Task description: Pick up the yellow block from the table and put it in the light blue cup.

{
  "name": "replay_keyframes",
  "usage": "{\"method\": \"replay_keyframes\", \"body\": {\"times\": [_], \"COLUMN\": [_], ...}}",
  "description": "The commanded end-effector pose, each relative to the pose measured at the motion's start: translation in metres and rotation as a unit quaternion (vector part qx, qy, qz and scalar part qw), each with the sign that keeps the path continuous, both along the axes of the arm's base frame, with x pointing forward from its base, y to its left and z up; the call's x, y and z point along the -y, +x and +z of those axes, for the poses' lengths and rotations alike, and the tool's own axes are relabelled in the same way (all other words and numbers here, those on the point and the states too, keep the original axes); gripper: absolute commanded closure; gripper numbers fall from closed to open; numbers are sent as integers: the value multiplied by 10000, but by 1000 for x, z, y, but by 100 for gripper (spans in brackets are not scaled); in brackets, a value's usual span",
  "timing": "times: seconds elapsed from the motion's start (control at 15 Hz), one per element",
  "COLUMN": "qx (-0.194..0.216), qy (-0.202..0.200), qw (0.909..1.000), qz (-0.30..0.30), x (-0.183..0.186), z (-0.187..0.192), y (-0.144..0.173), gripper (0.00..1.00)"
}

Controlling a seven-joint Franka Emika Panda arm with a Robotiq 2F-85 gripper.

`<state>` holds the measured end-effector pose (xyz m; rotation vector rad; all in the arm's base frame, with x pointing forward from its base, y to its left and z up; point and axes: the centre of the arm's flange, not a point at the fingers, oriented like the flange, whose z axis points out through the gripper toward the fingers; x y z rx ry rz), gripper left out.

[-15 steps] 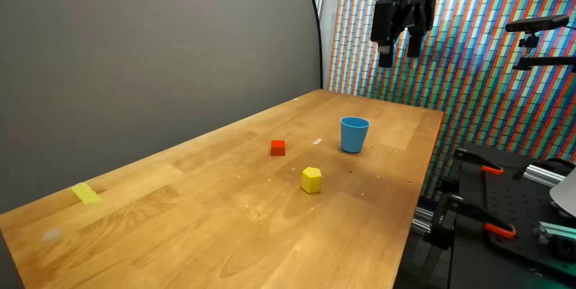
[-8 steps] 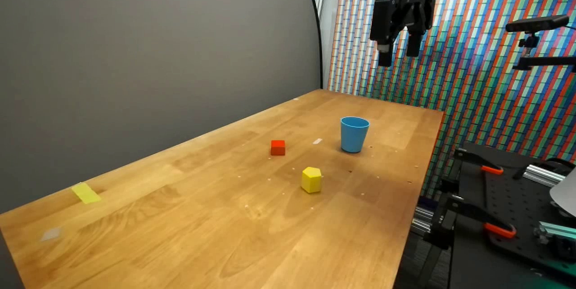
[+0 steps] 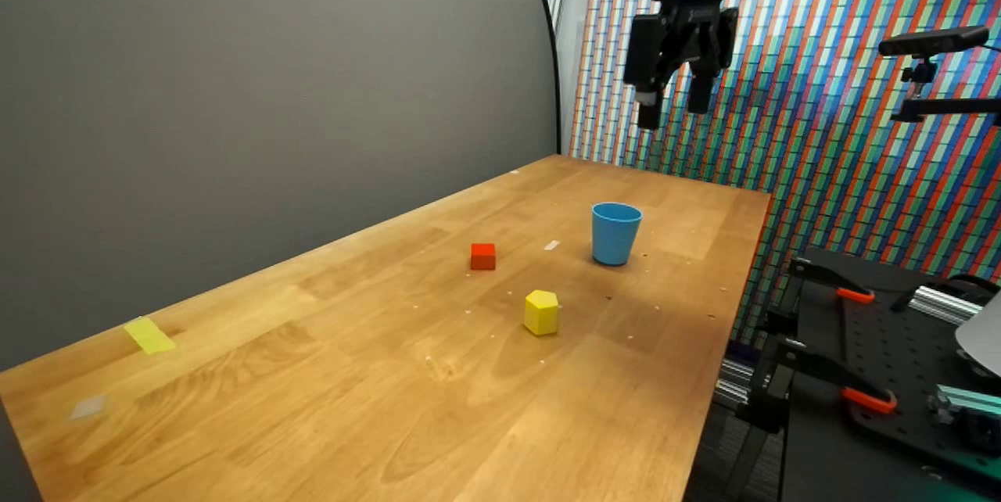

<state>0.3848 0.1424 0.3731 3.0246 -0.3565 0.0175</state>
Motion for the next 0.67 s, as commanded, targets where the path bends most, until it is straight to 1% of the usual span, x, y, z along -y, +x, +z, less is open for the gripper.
{"method": "replay_keyframes", "body": {"times": [0.0, 0.07, 0.27, 0.47, 0.6], "qx": [-50, -85, -427, -639, -720], "qy": [380, 423, 641, 662, 621], "qw": [9993, 9991, 9970, 9955, 9947], "qz": [46, 59, 121, 245, 380], "x": [-31, -37, -52, -77, -96], "z": [-60, -77, -136, -183, -208], "y": [44, 51, 67, 79, 87], "gripper": [0, 0, 0, 0, 0]}}
